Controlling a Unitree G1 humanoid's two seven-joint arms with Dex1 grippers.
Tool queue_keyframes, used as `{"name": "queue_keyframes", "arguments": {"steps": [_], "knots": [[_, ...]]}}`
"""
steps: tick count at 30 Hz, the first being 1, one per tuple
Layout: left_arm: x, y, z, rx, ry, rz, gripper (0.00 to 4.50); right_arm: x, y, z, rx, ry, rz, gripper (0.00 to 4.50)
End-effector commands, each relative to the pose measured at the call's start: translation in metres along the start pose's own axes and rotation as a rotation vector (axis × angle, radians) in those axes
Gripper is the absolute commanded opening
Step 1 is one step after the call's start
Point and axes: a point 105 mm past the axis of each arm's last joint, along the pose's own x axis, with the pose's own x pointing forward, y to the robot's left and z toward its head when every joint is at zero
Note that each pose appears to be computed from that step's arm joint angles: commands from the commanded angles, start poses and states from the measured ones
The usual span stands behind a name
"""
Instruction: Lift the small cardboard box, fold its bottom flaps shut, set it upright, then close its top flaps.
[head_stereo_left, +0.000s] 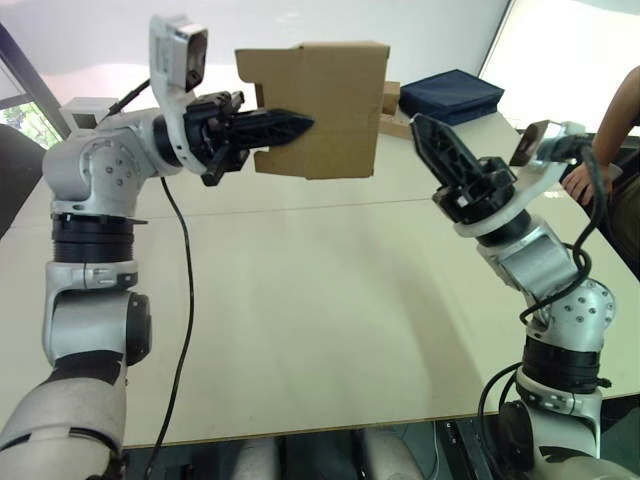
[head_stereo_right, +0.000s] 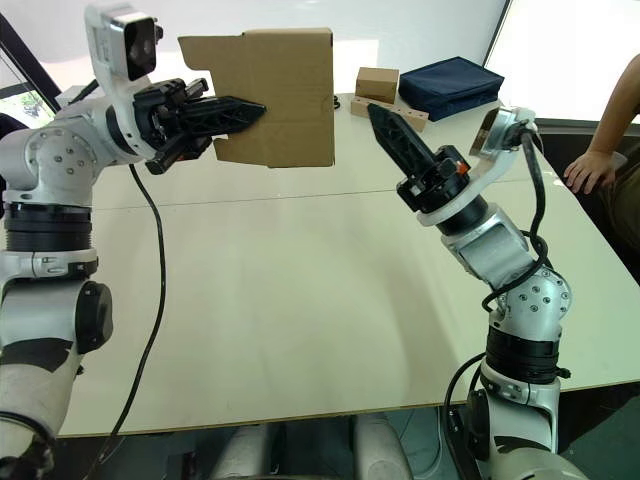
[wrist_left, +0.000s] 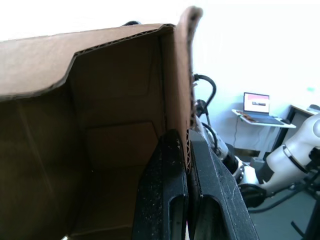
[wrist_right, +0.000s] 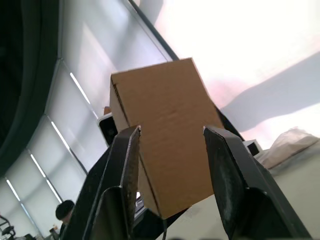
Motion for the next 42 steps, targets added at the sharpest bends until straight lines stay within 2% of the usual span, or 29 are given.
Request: {"name": "queue_keyframes", "arguments": {"steps": [1,2,9,24,30,33,34,38,42], "knots": [[0.002,-0.010,0.014,0.049,-0.029,-0.035,0.00,0.011,0.013,0.002,-0.042,-0.001,0.061,0.16],[0.003,-0.010,0.014,0.049,-0.029,-0.036,0.00,0.013,0.014,0.000,-0.040,0.001,0.064,0.01],[0.008,-0.008,0.009,0.035,-0.026,-0.039,0.00,0.027,0.024,-0.016,-0.025,0.022,0.112,0.01],[0.013,0.001,-0.003,0.017,0.010,-0.024,0.00,0.029,0.032,-0.042,-0.049,0.130,0.144,0.01],[0.011,0.002,-0.003,0.029,0.059,-0.017,0.00,0.020,0.023,-0.029,-0.074,0.092,0.090,0.01],[0.007,0.002,-0.008,0.063,0.191,-0.015,0.00,0.000,0.017,-0.019,-0.105,0.118,0.035,0.01],[0.006,0.003,-0.010,0.090,0.271,-0.013,0.00,-0.013,0.013,-0.018,-0.124,0.161,-0.001,0.01],[0.001,0.020,-0.031,0.253,0.641,0.045,0.00,-0.063,0.003,-0.031,-0.258,0.475,-0.139,0.01],[-0.003,0.022,-0.055,0.308,0.935,0.025,0.00,-0.081,0.009,-0.036,-0.369,0.657,-0.172,0.01]]}}
